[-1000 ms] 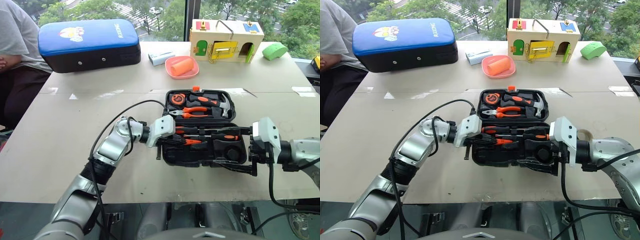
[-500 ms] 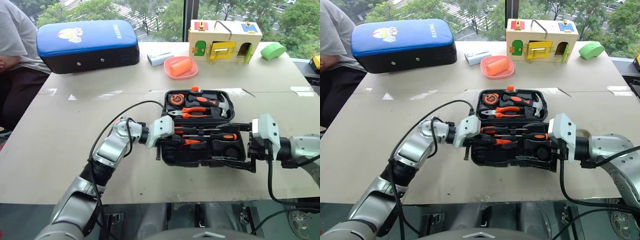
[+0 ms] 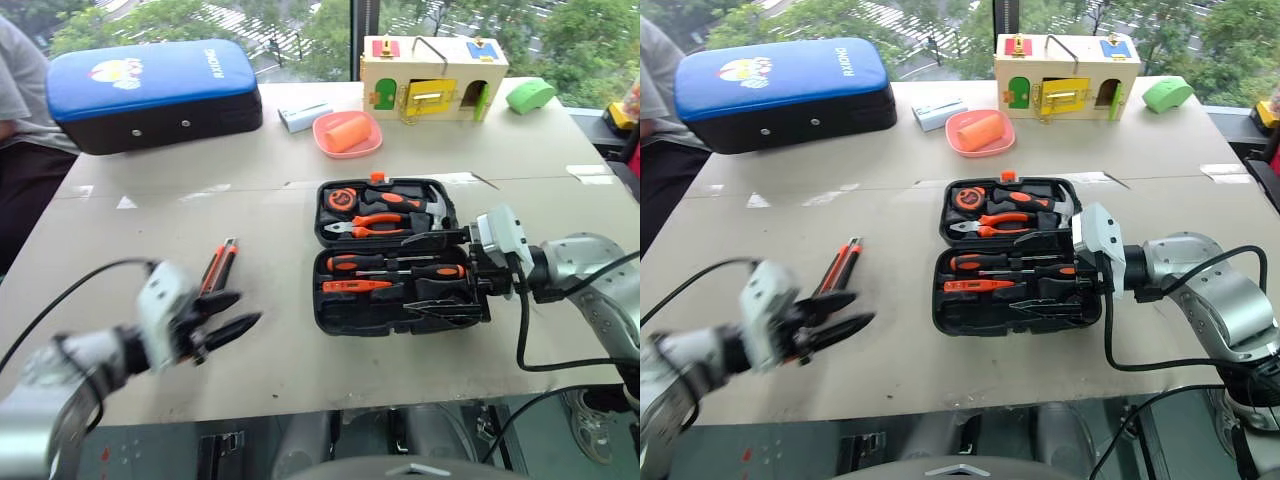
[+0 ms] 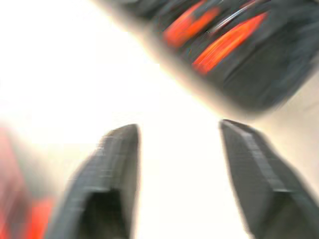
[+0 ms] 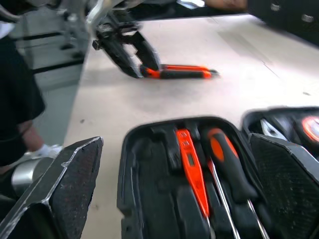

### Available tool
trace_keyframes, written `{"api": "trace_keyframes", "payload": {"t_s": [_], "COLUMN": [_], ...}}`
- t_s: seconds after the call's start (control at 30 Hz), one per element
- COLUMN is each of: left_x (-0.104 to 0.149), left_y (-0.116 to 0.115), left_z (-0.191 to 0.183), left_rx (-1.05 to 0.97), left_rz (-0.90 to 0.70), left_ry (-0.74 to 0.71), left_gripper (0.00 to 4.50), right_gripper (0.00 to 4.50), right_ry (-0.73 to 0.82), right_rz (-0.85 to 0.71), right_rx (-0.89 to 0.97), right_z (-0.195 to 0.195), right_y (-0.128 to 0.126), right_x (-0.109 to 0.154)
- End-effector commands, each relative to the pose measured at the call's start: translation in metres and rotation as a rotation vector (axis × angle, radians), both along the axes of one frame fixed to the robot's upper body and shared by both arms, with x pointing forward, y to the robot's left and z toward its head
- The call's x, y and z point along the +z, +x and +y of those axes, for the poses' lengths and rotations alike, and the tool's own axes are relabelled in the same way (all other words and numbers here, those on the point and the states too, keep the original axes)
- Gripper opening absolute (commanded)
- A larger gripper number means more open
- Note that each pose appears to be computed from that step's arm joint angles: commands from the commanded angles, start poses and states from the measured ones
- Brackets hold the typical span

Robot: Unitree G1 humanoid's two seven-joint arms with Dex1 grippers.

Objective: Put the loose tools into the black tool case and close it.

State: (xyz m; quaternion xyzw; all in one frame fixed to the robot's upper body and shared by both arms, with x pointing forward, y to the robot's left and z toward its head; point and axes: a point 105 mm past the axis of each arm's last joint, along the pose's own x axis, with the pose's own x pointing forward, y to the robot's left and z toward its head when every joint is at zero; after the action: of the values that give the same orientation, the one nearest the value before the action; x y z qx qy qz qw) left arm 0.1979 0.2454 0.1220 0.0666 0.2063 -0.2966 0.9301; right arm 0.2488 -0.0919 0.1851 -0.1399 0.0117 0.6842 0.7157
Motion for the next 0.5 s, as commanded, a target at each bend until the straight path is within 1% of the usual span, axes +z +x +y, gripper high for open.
{"api": "trace_keyframes", "payload": {"t_s": [0.03, 0.13, 0.23, 0.3, 0.5], "left_x": [0.011, 0.011, 0.013, 0.015, 0.004], "left_y": [-0.028, -0.041, -0.037, -0.031, 0.014], "left_z": [0.036, 0.046, 0.045, 0.041, 0.037], "left_rx": [0.217, 0.306, 0.323, 0.308, 0.229], "left_rz": [-0.062, -0.068, -0.072, -0.057, 0.076], "left_ry": [0.077, 0.08, 0.059, 0.041, 0.052], "left_gripper": [4.45, 4.45, 4.45, 4.45, 4.45], "right_gripper": [4.5, 4.5, 4.5, 4.5, 4.5], "right_ry": [0.011, 0.008, 0.001, -0.001, -0.001], "right_rz": [-0.038, -0.035, -0.039, -0.042, -0.052], "right_rx": [0.086, 0.121, 0.134, 0.136, 0.094], "right_z": [0.006, 0.007, 0.008, 0.007, 0.005], "right_y": [-0.001, -0.001, -0.002, -0.003, -0.008], "right_x": [0.007, 0.006, 0.004, 0.004, 0.006]}}
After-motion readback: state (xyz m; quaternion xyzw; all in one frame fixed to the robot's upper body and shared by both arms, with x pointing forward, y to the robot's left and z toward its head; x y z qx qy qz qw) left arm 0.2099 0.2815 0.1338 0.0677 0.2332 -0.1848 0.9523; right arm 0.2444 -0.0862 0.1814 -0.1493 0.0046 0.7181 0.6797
